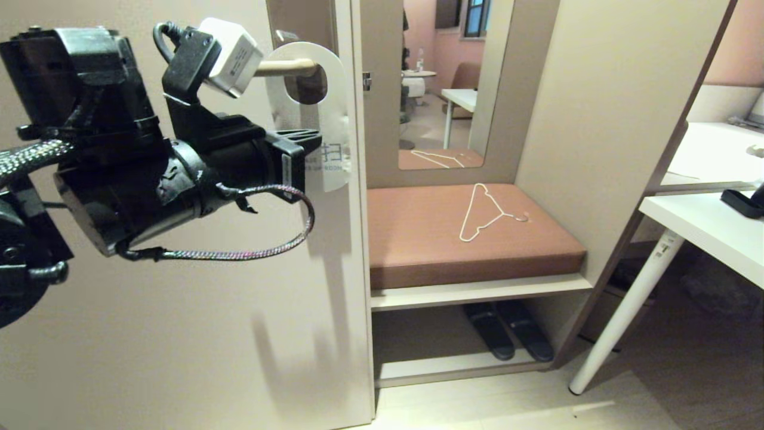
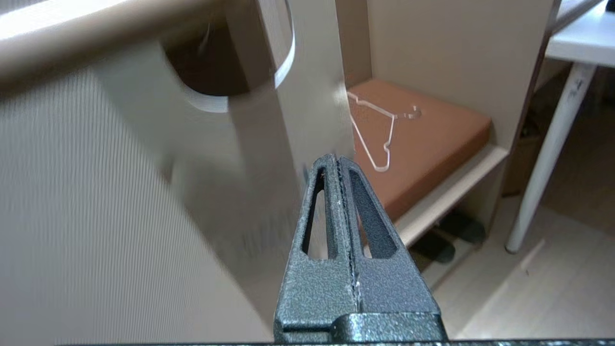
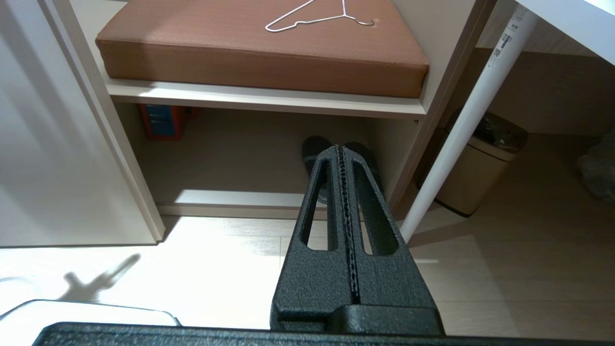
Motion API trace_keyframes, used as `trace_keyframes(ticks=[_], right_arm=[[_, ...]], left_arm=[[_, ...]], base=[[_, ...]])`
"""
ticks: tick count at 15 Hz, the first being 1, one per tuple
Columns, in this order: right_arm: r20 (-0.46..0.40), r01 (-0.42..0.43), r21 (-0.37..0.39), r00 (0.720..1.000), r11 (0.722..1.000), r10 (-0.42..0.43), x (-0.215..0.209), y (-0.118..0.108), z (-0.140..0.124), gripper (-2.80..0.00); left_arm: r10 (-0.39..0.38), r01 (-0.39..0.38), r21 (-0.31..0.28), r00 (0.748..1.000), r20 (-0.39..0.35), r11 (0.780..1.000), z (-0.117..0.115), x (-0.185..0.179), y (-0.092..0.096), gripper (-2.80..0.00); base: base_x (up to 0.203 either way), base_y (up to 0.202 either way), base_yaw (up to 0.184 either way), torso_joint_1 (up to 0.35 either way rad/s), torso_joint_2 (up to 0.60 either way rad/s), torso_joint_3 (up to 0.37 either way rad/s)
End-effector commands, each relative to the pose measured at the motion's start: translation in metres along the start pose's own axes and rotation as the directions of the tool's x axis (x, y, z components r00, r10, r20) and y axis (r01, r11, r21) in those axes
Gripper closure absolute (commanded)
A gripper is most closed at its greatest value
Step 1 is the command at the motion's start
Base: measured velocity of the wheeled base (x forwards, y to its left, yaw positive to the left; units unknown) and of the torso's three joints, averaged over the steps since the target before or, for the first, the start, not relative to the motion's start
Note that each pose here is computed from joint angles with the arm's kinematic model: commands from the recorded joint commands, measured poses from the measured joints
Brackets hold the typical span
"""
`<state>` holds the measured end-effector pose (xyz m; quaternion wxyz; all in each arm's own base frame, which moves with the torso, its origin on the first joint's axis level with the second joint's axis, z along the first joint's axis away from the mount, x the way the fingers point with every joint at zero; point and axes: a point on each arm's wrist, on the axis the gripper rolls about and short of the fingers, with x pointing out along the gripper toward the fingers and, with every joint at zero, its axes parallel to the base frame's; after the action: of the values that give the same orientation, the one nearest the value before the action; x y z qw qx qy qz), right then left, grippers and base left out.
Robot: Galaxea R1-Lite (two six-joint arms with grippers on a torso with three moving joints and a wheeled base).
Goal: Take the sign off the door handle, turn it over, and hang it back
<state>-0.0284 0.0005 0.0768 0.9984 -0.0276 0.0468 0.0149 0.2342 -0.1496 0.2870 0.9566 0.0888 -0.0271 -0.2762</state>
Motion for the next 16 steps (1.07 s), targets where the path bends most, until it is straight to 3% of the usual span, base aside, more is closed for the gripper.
trace_keyframes(ticks=[1, 7, 12, 16], right_arm=[[-0.001, 0.0, 0.0, 1.0, 1.0, 0.0, 0.0, 0.0, 0.0, 0.0], [-0.001, -0.002, 0.0, 1.0, 1.0, 0.002, 0.0, 0.0, 0.0, 0.0], [-0.002, -0.001, 0.0, 1.0, 1.0, 0.001, 0.0, 0.0, 0.0, 0.0], [-0.001, -0.001, -0.002, 1.0, 1.0, 0.001, 0.0, 0.0, 0.0, 0.0]], left_arm=[[0.005, -0.005, 0.001, 1.0, 0.012, 1.0, 0.001, -0.021, 0.0, 0.0], [0.094, -0.094, -0.004, 0.995, 0.029, 0.996, -0.002, -0.072, 0.013, 0.0], [0.307, -0.307, 0.002, 0.95, 0.049, 0.952, -0.001, -0.11, 0.046, 0.0], [0.375, -0.375, 0.006, 0.926, 0.054, 0.927, -0.014, -0.148, 0.044, 0.0]], base=[[0.0, 0.0, 0.0, 0.0, 0.0, 0.0], [0.0, 0.0, 0.0, 0.0, 0.0, 0.0], [0.0, 0.0, 0.0, 0.0, 0.0, 0.0], [0.0, 0.0, 0.0, 0.0, 0.0, 0.0]])
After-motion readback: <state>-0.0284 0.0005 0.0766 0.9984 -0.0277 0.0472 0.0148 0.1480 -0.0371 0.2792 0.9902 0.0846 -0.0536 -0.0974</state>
